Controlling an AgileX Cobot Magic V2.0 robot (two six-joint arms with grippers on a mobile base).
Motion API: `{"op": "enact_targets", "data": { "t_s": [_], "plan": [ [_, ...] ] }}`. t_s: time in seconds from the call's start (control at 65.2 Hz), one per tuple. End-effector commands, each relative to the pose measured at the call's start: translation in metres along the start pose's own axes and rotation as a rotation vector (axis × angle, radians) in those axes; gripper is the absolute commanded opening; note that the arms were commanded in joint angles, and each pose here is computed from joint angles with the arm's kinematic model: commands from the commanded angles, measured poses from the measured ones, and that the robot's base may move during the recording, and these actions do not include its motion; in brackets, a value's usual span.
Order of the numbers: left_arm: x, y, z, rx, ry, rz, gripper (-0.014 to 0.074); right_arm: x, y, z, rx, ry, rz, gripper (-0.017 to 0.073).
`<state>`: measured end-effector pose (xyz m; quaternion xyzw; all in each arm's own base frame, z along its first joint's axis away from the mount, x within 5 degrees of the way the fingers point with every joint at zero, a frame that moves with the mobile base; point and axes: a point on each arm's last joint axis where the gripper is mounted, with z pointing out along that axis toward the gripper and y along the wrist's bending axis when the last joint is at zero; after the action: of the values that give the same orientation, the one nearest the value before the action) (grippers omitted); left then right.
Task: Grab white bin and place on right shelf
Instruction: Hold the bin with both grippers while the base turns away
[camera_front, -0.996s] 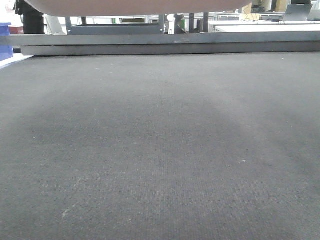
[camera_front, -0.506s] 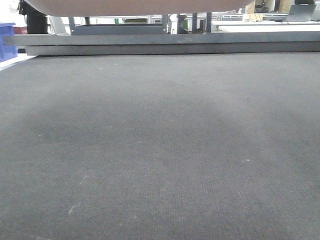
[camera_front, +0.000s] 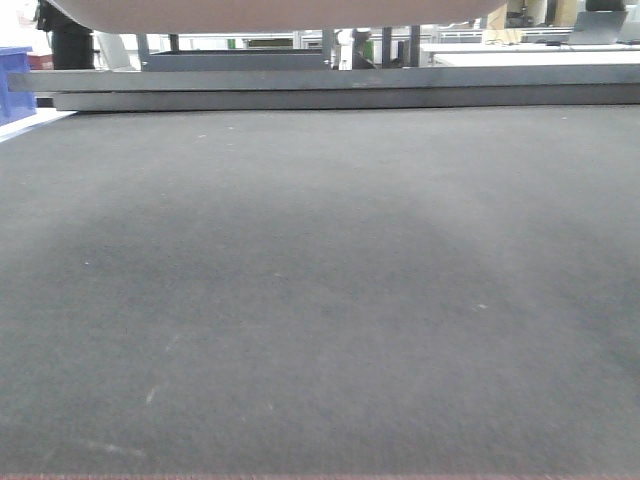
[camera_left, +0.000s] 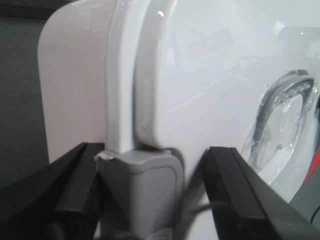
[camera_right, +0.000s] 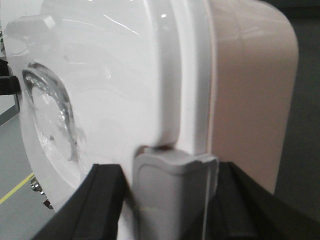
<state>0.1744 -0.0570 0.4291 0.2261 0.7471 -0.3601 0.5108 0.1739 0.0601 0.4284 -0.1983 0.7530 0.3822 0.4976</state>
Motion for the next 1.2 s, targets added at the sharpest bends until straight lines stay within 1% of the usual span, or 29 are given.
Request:
{"op": "enact_targets", "data": {
  "t_s": [0.0, 1.18],
  "plan": [
    [-0.009, -0.0404, -0.0094, 0.299, -0.03, 0.002, 0.0271, -0.0152, 0.0309, -0.0071, -0.229, -0.106, 0.053, 0.038],
    [-0.009, -0.0404, -0.0094, 0.299, -0.03, 0.002, 0.0271, -0.0152, 0.0309, -0.0071, -0.229, -0.106, 0.053, 0.038]
  ]
}}
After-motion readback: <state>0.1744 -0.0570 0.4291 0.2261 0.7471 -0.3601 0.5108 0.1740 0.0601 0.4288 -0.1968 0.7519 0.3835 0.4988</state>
